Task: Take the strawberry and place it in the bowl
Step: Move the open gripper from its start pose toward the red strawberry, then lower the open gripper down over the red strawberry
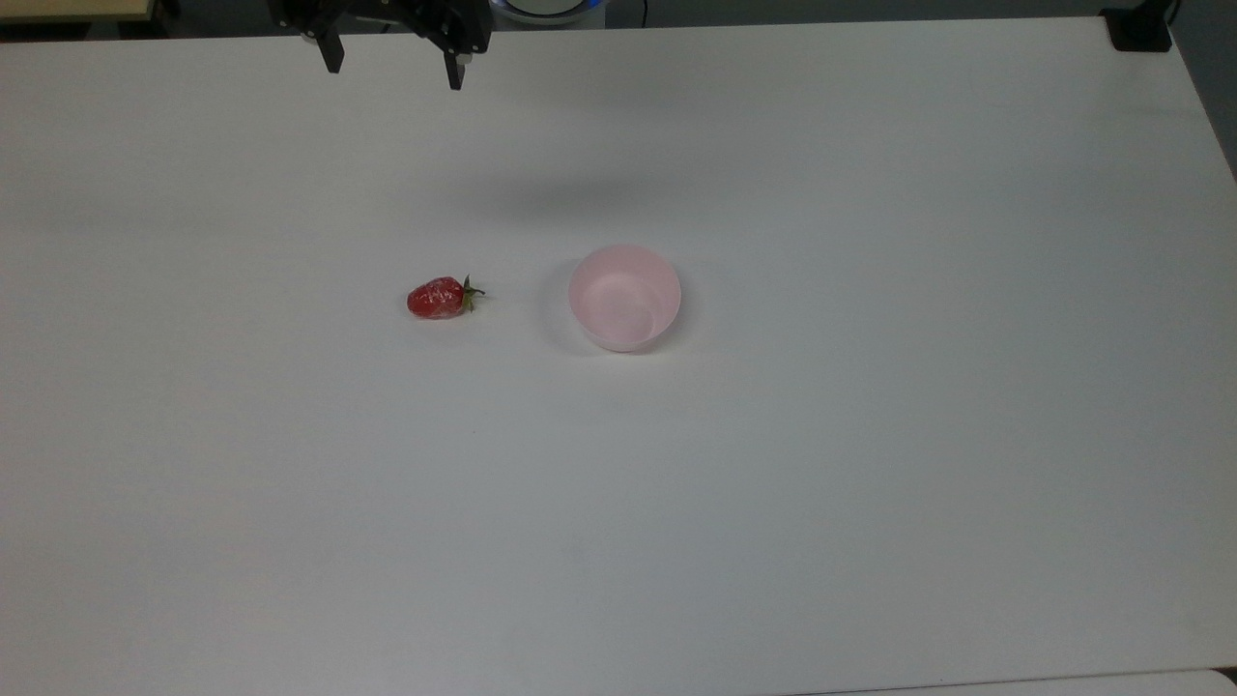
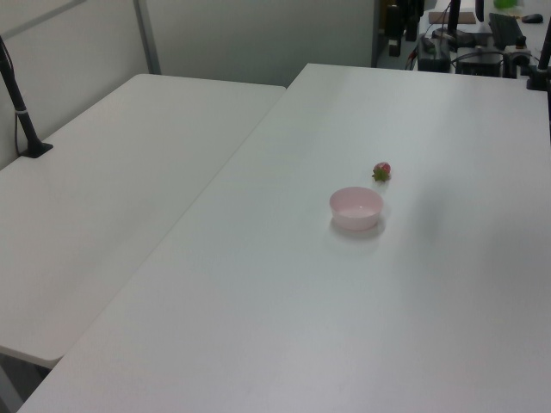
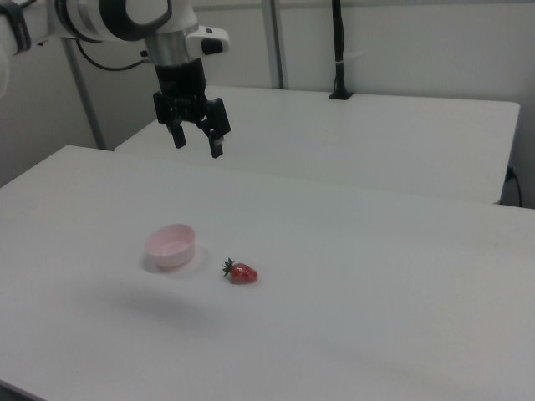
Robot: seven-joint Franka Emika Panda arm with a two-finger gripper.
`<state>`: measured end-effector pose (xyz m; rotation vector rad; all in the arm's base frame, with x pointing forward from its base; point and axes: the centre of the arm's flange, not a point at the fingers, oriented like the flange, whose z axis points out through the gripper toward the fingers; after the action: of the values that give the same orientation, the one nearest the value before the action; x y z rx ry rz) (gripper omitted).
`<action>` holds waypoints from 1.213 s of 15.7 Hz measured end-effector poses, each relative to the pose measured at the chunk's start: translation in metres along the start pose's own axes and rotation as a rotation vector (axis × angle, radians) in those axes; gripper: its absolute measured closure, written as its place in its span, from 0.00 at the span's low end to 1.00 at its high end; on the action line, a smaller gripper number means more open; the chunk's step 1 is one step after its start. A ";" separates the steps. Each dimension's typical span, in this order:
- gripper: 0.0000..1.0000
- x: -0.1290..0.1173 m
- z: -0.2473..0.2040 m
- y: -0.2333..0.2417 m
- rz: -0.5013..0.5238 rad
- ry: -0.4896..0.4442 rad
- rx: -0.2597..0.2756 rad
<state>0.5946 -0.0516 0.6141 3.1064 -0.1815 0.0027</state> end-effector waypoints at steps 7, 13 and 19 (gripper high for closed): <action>0.00 0.012 0.021 0.001 0.003 -0.015 -0.002; 0.00 0.017 0.026 0.001 0.003 -0.011 -0.003; 0.00 0.017 0.025 0.001 0.003 -0.010 -0.003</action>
<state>0.6110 -0.0550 0.5889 3.1040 -0.1858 -0.0127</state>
